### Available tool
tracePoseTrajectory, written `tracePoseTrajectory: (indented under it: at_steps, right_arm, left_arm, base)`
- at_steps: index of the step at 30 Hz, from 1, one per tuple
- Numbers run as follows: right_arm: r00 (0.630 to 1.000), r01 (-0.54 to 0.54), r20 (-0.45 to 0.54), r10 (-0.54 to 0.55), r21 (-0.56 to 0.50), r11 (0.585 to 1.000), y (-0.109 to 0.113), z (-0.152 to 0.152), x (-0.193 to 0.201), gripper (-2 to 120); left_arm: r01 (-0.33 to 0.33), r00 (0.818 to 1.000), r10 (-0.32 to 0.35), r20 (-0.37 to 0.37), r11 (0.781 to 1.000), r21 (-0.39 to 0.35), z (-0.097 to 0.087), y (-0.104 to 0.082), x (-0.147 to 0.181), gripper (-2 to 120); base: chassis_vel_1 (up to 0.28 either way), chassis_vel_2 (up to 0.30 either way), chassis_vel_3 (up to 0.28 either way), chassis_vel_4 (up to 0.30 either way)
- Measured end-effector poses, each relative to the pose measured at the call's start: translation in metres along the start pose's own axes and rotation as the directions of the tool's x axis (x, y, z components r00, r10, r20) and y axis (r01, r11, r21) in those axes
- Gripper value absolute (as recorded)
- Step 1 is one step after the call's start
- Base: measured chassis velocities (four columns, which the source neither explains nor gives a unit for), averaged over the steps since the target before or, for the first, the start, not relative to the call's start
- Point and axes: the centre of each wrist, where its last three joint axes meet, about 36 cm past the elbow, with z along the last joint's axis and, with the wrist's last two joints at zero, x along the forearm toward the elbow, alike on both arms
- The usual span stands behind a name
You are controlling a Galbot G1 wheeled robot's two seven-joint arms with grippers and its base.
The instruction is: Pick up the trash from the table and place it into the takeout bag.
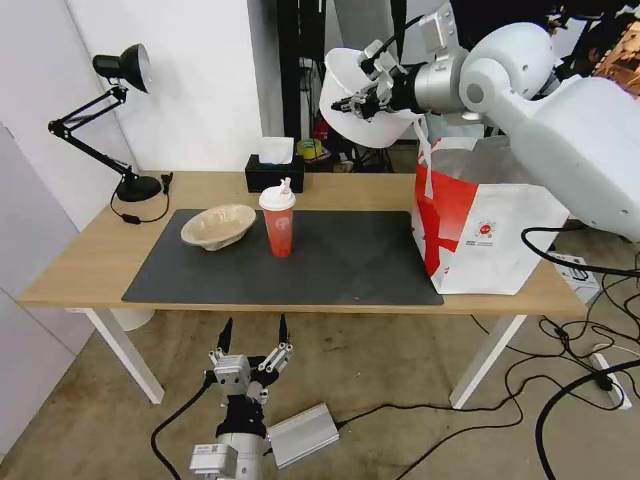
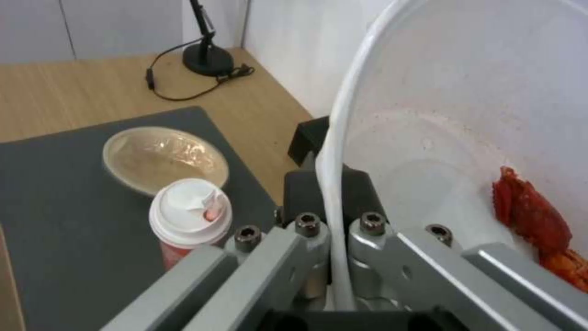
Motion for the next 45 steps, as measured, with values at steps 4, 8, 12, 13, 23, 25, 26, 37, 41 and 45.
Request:
tracePoseTrajectory:
  at_steps: [4, 8, 12, 13, 23, 25, 26, 37, 41, 45]
  right_arm:
    - [1.000, -0.011, -0.002, 0.011, 0.003, 1.000, -0.004, -0.001, 0.004, 0]
    - [1.000, -0.019, -0.003, 0.019, 0.003, 1.000, -0.006, -0.002, 0.009, 0]
    - [1.000, -0.024, -0.002, 0.024, 0.002, 1.000, -0.008, -0.003, 0.012, 0]
    - [1.000, -0.026, -0.001, 0.026, 0.002, 1.000, -0.009, -0.004, 0.013, 0]
    - [0.999, -0.035, 0.007, 0.035, 0.006, 0.999, -0.012, -0.010, 0.018, 0]
    - [0.999, -0.036, 0.008, 0.036, 0.006, 0.999, -0.012, -0.011, 0.018, 0]
    - [0.999, -0.038, 0.008, 0.038, 0.007, 0.999, -0.013, -0.012, 0.020, 0]
    - [0.999, -0.048, 0.017, 0.048, 0.017, 0.999, -0.016, -0.023, 0.024, 0]
    - [0.999, -0.053, 0.015, 0.053, 0.016, 0.998, -0.017, -0.022, 0.026, 0]
    - [0.998, -0.060, 0.011, 0.060, 0.014, 0.998, -0.019, -0.019, 0.029, 0]
  left_arm:
    - [0.000, 1.000, 0.000, 0.000, 1.000, 0.001, 0.000, 0.000, 0.000, 100]
    - [0.000, 1.000, 0.000, -0.001, 1.000, 0.001, 0.000, -0.001, 0.001, 100]
    - [-0.001, 1.000, 0.001, -0.001, 1.000, 0.001, -0.001, -0.001, 0.002, 100]
    - [-0.001, 1.000, 0.001, -0.002, 1.000, 0.001, -0.001, -0.001, 0.002, 100]
    - [-0.005, 1.000, 0.005, -0.003, 1.000, -0.006, 0.000, -0.002, 0.005, 100]
    - [-0.005, 1.000, 0.005, -0.003, 1.000, -0.006, -0.001, -0.002, 0.005, 100]
    - [-0.005, 1.000, 0.005, -0.003, 1.000, -0.007, -0.001, -0.002, 0.005, 100]
    - [-0.010, 1.000, 0.010, -0.001, 1.000, -0.005, 0.000, -0.004, 0.006, 100]
    - [-0.010, 1.000, 0.010, -0.001, 1.000, -0.004, 0.000, -0.005, 0.006, 100]
    - [-0.011, 1.000, 0.011, 0.000, 1.000, -0.004, 0.000, -0.005, 0.005, 100]
  base:
    - [0.000, 0.000, 0.000, 0.000]
    - [0.000, 0.000, 0.000, 0.000]
    - [0.000, 0.000, 0.000, 0.000]
    - [0.000, 0.000, 0.000, 0.000]
    - [0.000, 0.000, 0.000, 0.000]
    - [0.000, 0.000, 0.000, 0.000]
    - [0.000, 0.000, 0.000, 0.000]
    - [0.000, 0.000, 0.000, 0.000]
    - [0.000, 0.000, 0.000, 0.000]
    - [0.000, 0.000, 0.000, 0.000]
